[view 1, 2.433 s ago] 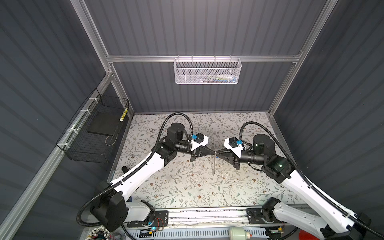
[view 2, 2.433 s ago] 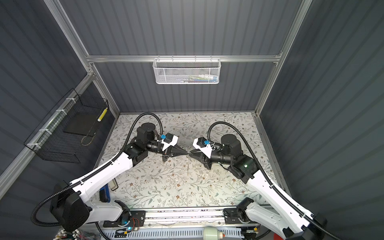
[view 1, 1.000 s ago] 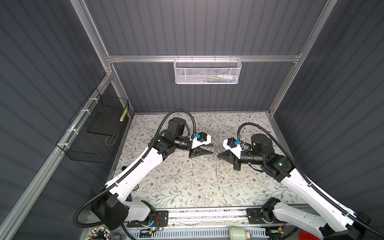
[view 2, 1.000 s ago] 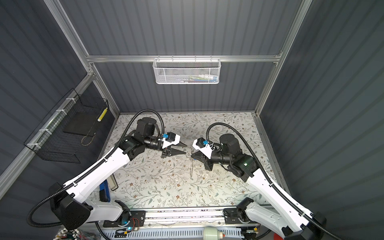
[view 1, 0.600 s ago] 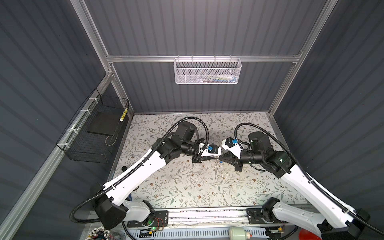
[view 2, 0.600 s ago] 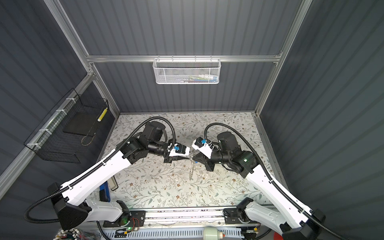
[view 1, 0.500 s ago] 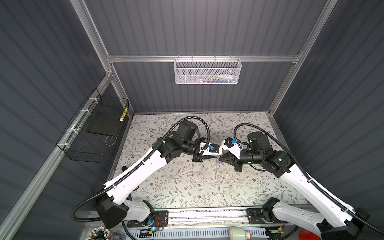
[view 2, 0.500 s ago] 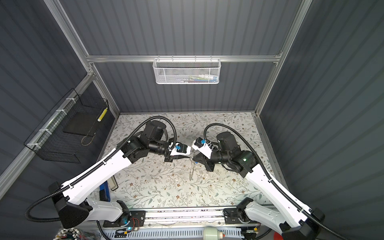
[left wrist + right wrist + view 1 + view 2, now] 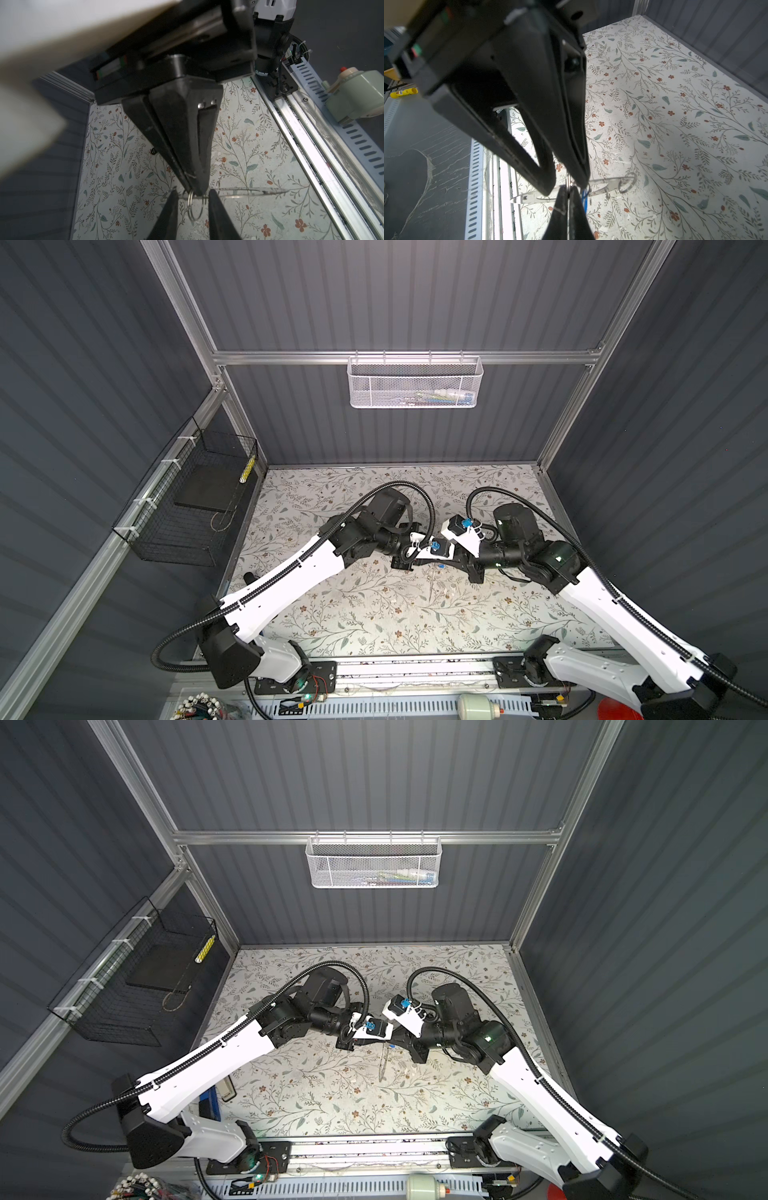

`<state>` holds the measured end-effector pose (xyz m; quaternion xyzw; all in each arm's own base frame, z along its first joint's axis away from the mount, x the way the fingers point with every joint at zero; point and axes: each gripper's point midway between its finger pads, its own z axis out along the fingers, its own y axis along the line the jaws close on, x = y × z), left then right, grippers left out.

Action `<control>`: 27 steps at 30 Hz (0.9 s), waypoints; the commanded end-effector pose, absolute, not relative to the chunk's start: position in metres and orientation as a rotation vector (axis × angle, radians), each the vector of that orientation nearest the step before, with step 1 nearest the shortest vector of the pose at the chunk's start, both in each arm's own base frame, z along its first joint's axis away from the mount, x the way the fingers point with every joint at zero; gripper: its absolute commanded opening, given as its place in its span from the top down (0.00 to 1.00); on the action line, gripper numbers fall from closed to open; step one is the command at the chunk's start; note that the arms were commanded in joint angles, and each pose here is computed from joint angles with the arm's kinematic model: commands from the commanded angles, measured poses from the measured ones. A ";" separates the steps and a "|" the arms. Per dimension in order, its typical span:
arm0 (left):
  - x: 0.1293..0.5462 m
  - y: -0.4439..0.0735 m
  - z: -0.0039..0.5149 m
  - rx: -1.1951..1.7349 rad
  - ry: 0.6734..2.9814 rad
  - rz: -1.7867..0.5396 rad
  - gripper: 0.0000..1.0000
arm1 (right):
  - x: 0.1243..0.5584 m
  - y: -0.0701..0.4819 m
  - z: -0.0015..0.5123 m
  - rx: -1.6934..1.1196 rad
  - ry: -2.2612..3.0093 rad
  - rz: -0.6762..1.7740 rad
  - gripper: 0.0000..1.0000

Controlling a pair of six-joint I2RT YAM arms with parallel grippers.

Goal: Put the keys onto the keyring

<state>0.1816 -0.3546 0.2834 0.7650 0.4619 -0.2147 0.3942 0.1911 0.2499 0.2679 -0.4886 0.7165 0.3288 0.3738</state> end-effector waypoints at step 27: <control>0.175 -0.359 0.277 2.006 1.176 -0.567 1.00 | 0.194 0.253 0.293 -1.242 1.734 0.837 1.00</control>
